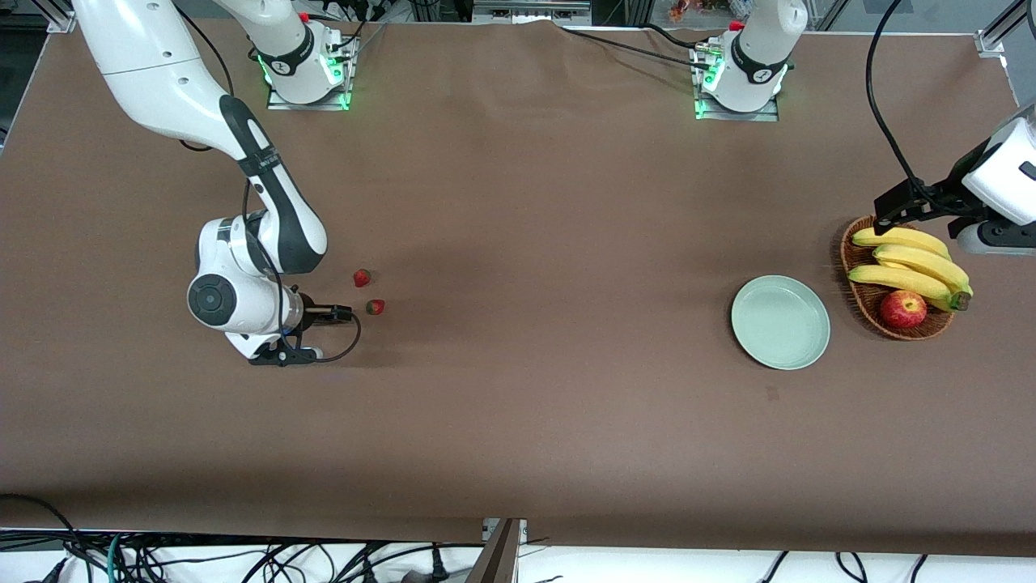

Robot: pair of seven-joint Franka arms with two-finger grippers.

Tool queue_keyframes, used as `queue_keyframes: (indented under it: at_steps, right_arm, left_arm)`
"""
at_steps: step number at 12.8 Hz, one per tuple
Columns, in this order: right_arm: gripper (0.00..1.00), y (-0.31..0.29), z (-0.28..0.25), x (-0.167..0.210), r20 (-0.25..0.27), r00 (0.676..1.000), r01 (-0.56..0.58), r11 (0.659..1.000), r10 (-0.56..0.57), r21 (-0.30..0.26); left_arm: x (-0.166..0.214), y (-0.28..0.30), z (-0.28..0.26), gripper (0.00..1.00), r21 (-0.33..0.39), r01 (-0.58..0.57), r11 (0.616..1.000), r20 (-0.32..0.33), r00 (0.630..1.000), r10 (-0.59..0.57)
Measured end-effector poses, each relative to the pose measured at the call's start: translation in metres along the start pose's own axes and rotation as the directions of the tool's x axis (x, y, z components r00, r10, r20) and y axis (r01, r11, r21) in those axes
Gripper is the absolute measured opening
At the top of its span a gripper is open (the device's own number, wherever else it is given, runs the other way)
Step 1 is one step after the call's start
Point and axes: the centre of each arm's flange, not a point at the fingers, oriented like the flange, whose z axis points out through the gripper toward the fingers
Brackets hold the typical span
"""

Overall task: Collect all strawberries into plate
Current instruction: 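Reach the right gripper down and grasp one strawberry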

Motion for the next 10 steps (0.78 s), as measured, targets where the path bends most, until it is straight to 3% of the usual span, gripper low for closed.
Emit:
queue_keyframes:
  at_steps: [2,4,5,8,10]
  right_arm:
    - [0.98,-0.001,0.005,-0.002,0.006,1.000,0.002,1.000,-0.002,-0.001]
    - [0.87,-0.001,0.011,-0.006,0.018,1.000,0.003,1.000,-0.003,-0.003]
    - [0.86,-0.001,0.012,-0.006,0.022,1.000,0.003,1.000,-0.003,-0.004]
    - [0.49,0.001,0.009,-0.007,0.027,1.000,0.000,1.000,0.000,-0.007]
    - [0.48,0.000,0.009,-0.010,0.046,0.999,0.002,1.000,-0.002,-0.009]
  left_arm:
    - [0.000,0.000,0.000,1.00,0.000,0.000,1.000,0.000,1.000,0.000]
    - [0.000,0.000,0.001,1.00,0.000,0.000,1.000,0.001,1.000,0.000]
    - [0.001,0.001,0.002,1.00,0.000,-0.001,1.000,0.004,1.000,0.001]
    - [0.005,0.004,0.010,1.00,-0.001,-0.007,1.000,0.015,1.000,0.007]
    - [0.008,0.006,0.015,1.00,-0.001,-0.011,1.000,0.018,1.000,0.011]
